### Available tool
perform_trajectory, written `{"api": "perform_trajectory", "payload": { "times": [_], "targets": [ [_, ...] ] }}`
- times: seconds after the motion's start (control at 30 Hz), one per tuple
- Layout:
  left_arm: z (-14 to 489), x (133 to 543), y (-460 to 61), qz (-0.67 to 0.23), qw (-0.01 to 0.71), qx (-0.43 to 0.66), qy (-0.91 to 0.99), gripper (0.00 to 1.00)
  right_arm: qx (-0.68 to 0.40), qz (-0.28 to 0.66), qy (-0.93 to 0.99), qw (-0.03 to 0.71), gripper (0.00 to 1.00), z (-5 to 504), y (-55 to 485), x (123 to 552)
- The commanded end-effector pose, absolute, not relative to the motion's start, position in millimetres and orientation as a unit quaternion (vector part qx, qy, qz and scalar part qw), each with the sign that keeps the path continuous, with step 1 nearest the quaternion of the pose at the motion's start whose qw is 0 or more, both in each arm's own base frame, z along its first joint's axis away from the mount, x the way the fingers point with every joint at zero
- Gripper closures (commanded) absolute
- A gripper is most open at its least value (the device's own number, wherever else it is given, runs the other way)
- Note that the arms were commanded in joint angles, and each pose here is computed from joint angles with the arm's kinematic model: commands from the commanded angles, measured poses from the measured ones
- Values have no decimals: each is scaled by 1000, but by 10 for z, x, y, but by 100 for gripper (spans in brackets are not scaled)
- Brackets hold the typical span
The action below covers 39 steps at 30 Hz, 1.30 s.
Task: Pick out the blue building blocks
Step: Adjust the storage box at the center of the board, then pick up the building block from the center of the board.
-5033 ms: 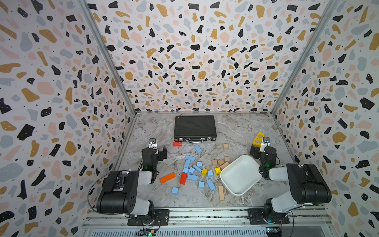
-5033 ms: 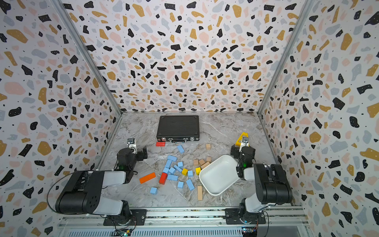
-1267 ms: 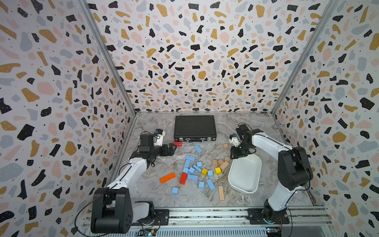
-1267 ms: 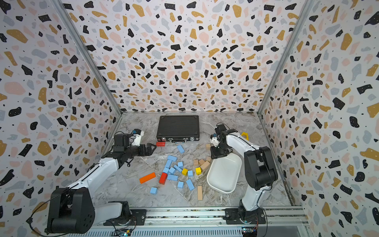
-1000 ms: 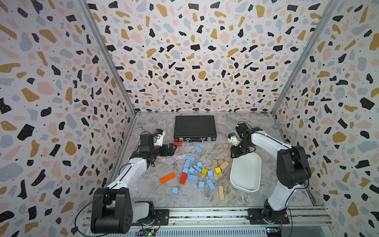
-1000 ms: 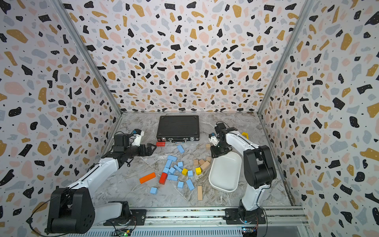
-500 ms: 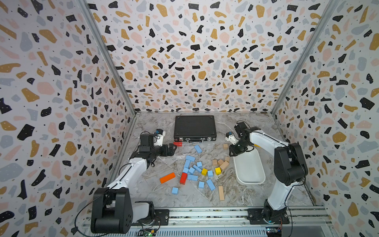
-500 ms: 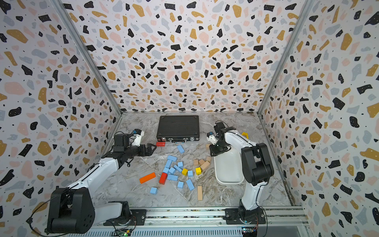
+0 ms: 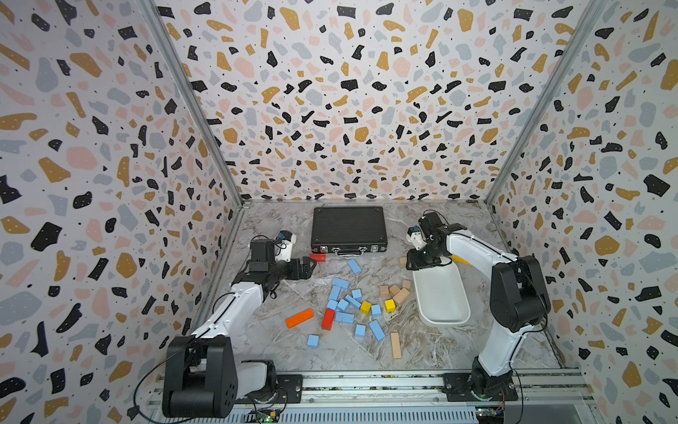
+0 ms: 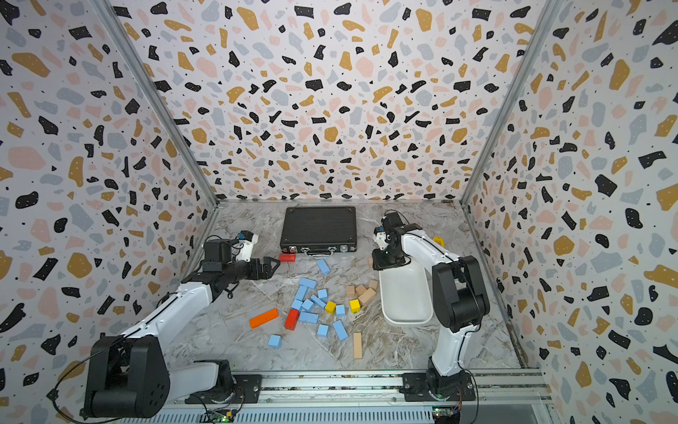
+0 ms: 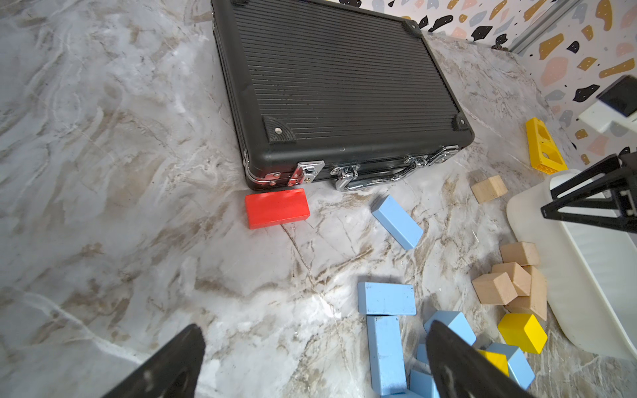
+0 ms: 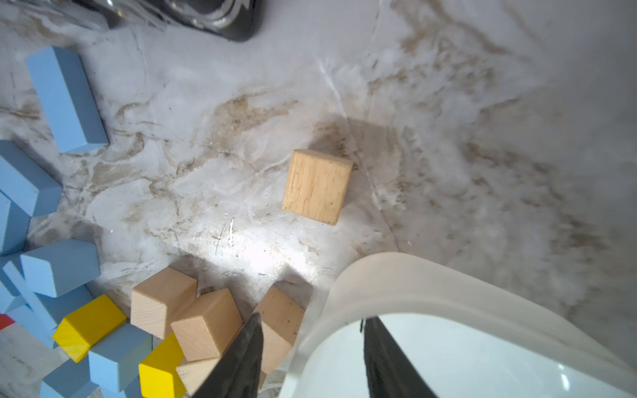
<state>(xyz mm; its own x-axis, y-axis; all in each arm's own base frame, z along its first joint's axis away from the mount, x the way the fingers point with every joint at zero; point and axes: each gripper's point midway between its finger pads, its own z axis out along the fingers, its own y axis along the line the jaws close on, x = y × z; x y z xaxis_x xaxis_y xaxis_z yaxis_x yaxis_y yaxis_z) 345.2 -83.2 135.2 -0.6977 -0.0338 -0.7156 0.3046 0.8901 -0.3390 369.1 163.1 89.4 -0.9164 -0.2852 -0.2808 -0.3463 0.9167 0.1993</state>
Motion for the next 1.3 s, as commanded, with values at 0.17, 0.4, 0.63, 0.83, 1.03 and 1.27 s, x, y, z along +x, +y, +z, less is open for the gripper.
{"api": "perform_trajectory", "payload": {
  "times": [0.17,0.4,0.63,0.83,1.03,1.27],
  "targets": [
    [1498,3528,-645,-199,409,60,889,0,-227,88,958,153,51,1590,1803,3147],
    [1541,3509,-491,-218,415,44,882,0,-174,120,975,76,56,1272,2298,2490],
    [1725,3289,-971,-364,407,114,830,0,-203,89,975,32,56,980,2624,2232],
    [1674,3306,-919,-342,409,113,838,0,-221,79,972,13,55,804,2806,2057],
    [1657,3306,-925,-345,406,113,839,0,-228,62,972,4,51,704,2845,2010],
    [1643,3301,-932,-348,402,113,839,0,-236,63,970,7,50,626,2957,2100]
  ]
}}
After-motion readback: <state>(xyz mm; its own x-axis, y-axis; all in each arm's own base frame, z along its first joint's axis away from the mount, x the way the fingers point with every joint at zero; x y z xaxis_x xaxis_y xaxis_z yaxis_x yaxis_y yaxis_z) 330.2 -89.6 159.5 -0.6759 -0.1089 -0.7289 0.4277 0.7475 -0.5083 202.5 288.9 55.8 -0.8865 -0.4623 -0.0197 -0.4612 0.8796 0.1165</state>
